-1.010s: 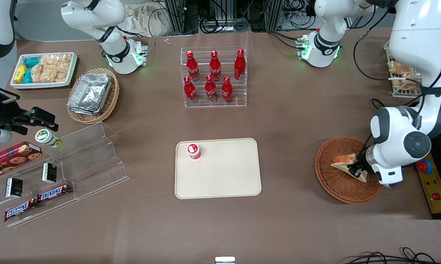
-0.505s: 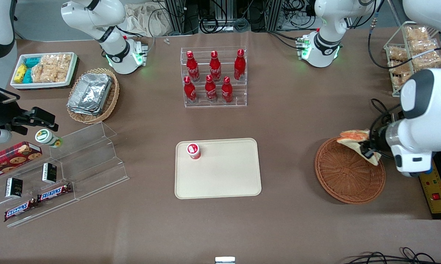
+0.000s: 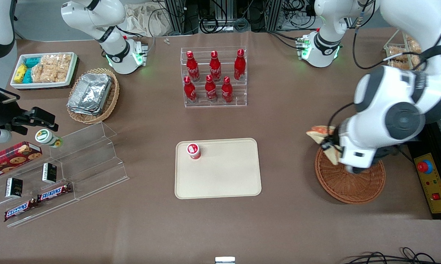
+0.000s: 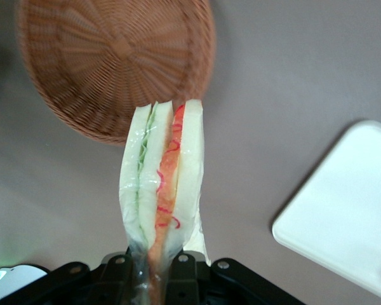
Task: Place sandwich from basket to tray
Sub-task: 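Lift the sandwich and carry it with the left gripper to the white tray, then lower the sandwich onto the tray and open the left gripper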
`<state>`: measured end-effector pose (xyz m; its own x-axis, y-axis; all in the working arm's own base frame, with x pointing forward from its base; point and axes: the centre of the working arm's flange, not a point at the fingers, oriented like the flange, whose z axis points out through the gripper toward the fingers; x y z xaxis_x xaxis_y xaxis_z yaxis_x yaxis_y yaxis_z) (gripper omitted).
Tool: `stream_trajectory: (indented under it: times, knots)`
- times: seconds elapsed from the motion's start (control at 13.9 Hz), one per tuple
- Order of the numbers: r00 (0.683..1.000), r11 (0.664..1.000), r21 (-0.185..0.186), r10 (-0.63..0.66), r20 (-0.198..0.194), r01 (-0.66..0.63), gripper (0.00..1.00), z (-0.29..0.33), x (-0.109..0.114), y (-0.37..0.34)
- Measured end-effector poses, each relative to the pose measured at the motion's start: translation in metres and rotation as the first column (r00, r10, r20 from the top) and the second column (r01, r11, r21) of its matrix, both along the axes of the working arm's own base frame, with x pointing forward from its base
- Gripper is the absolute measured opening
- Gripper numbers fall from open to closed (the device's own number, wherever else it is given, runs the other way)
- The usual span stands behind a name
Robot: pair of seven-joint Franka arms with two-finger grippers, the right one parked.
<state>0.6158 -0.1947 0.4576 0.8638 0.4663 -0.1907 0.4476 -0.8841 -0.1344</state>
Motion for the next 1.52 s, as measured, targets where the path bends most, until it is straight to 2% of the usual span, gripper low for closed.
stream_trajectory:
  times: [0.14,0.29,0.58,0.72,0.79,0.94,1.15,1.37,1.44,1.52]
  knots:
    - [0.995,0.995,-0.007,-0.099,-0.008,0.099,0.19,-0.008,-0.011,-0.043]
    - [0.981,0.980,-0.017,-0.196,0.002,0.196,0.19,-0.014,-0.019,-0.082]
    - [0.954,0.955,-0.074,-0.278,0.112,0.287,0.19,-0.048,-0.012,-0.137]
    - [0.938,0.939,-0.066,-0.328,0.117,0.336,0.19,-0.090,-0.014,-0.165]
    - [0.925,0.929,-0.054,-0.356,0.132,0.366,0.19,-0.116,-0.015,-0.179]
    - [0.907,0.914,-0.067,-0.383,0.174,0.399,0.19,-0.165,-0.014,-0.201]
    - [0.898,0.900,-0.089,-0.412,0.151,0.428,0.19,-0.216,-0.016,-0.207]
    - [0.895,0.894,-0.093,-0.426,0.133,0.439,0.19,-0.230,-0.017,-0.207]
    - [0.895,0.894,-0.094,-0.425,0.135,0.439,0.24,-0.229,-0.016,-0.208]
    - [0.894,0.893,-0.095,-0.425,0.138,0.439,0.34,-0.228,-0.016,-0.208]
